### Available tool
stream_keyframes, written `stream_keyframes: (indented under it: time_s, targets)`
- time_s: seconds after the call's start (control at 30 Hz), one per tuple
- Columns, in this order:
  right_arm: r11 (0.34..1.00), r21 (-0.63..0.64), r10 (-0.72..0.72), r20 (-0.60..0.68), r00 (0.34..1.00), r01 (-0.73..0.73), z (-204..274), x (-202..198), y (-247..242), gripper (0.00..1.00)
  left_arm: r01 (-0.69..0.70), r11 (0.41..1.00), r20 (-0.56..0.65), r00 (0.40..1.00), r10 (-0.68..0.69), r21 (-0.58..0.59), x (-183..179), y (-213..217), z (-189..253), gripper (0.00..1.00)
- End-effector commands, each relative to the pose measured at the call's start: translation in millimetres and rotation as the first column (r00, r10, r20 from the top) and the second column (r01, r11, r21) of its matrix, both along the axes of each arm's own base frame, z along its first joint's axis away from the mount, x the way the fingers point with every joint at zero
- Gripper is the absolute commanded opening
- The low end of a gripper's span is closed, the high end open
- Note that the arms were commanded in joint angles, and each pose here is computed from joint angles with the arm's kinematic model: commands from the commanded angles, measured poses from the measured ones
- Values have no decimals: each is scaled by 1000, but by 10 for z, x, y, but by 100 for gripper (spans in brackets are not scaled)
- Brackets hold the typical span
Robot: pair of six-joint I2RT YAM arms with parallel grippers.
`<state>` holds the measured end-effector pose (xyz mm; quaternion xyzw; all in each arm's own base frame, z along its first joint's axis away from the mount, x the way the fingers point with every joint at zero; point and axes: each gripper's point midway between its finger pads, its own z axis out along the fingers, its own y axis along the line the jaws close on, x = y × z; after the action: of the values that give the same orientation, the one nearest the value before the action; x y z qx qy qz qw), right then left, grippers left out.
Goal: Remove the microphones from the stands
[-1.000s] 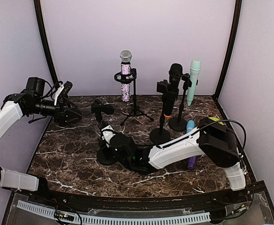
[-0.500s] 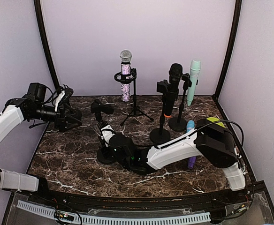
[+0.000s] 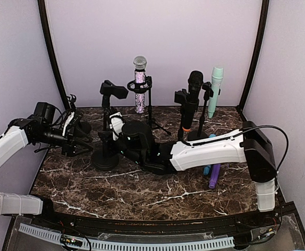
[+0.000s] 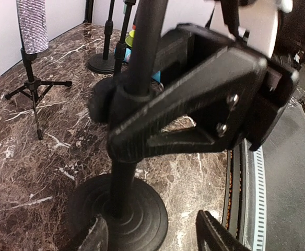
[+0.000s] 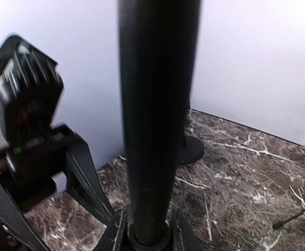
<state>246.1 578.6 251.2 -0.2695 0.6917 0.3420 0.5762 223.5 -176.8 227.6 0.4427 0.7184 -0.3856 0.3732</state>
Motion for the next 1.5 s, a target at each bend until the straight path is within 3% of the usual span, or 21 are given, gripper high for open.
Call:
stream_keyframes:
  time_s: [0.0,0.2,0.37,0.6,0.63,0.73,0.93,1.13,1.37,1.47]
  targets:
    - [964,246,98,22,995,-100,966,-157,41,0,45,998,16,999,-44,-42,-85,-93,59,58]
    - [954,260,144,37,989,-148,1076,-274,154,0,70,994,5,998,-70,-78,-127,-178,128,47]
    - [950,263,162,43,986,-167,1103,-355,215,0,85,993,-11,996,-86,-86,-136,-218,111,30]
    - [934,296,190,55,980,-198,1224,-432,212,0,87,993,-35,995,-90,-83,-198,-218,31,29]
    - [931,302,199,55,978,-207,1241,-448,217,0,90,992,-33,995,-93,-88,-200,-222,56,27]
    - [923,311,220,54,974,-226,1253,-479,237,0,105,988,-41,993,-110,-110,-221,-238,118,1]
    - [895,352,269,61,961,-273,1390,-539,132,0,169,968,-70,980,-185,-184,-390,-273,284,0]
    - [774,430,469,106,877,-465,1743,-764,49,0,255,917,-60,956,-286,-306,-571,-305,748,0]
    - [511,468,744,180,643,-721,1916,-1178,15,0,307,852,-73,926,-371,-425,-721,-314,1096,0]
    - [452,455,798,178,576,-767,1892,-1279,47,2,309,848,-68,926,-372,-431,-731,-311,1131,0]
